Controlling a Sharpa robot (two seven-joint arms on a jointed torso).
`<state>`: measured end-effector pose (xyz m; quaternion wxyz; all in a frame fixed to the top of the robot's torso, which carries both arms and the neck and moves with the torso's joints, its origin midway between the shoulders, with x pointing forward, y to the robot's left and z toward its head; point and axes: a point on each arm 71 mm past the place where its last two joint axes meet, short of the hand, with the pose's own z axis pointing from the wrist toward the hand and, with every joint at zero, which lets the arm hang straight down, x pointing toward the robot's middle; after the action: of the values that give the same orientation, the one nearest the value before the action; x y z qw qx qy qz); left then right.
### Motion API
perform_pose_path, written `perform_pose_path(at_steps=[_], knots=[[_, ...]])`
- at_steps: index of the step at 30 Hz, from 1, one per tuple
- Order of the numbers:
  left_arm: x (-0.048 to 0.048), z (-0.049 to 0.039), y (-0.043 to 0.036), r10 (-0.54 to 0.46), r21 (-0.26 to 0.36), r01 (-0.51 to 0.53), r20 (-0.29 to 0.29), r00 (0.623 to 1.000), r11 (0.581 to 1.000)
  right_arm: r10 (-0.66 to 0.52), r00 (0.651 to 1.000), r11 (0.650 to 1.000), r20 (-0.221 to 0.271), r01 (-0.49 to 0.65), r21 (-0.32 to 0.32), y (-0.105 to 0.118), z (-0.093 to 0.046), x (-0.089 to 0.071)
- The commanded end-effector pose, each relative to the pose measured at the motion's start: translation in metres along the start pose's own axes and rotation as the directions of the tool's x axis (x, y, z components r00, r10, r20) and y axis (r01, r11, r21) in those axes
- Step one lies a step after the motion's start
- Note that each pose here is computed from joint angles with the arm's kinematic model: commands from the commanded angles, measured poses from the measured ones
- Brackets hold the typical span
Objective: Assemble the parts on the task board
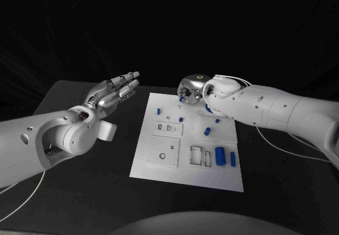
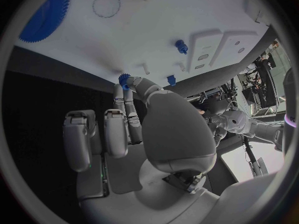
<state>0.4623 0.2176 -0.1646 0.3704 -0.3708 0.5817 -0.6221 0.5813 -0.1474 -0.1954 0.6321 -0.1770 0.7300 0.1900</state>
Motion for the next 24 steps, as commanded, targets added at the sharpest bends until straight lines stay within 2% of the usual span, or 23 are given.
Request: perform_pose_path(at_steps=[1, 6, 10, 13, 18, 20, 24], knots=[[0.0027, 0.0006, -0.0006, -0.006, 0.006, 0.006, -0.024, 1.000, 1.000, -0.001, 0.999, 1.000, -0.044, 0.002, 0.005, 0.001, 0.000, 0.004], [0.0025, 0.0005, -0.0004, -0.006, 0.006, 0.006, -0.023, 1.000, 1.000, -0.009, 0.997, 1.000, -0.071, 0.010, 0.022, 0.000, -0.001, 0.007], [0.0023, 0.0004, -0.0004, -0.006, 0.006, 0.006, -0.023, 1.000, 1.000, -0.012, 0.998, 0.999, -0.058, 0.014, 0.029, -0.002, -0.002, 0.007], [0.0021, 0.0003, -0.0002, -0.006, 0.006, 0.006, -0.022, 1.000, 1.000, -0.010, 1.000, 1.000, -0.018, 0.010, 0.024, -0.004, -0.003, 0.005], [0.0013, -0.0003, 0.0000, -0.007, 0.006, 0.007, -0.022, 1.000, 1.000, 0.019, 0.997, 1.000, 0.079, -0.019, 0.003, -0.010, -0.009, -0.001], [0.0005, -0.0009, 0.0000, -0.006, 0.006, 0.006, -0.020, 1.000, 1.000, 0.047, 0.990, 0.999, 0.133, -0.046, -0.015, -0.015, -0.016, -0.006], [0.0001, -0.0012, 0.0002, -0.005, 0.005, 0.005, -0.017, 1.000, 1.000, 0.073, 0.982, 0.997, 0.172, -0.070, -0.026, -0.022, -0.031, -0.018]])
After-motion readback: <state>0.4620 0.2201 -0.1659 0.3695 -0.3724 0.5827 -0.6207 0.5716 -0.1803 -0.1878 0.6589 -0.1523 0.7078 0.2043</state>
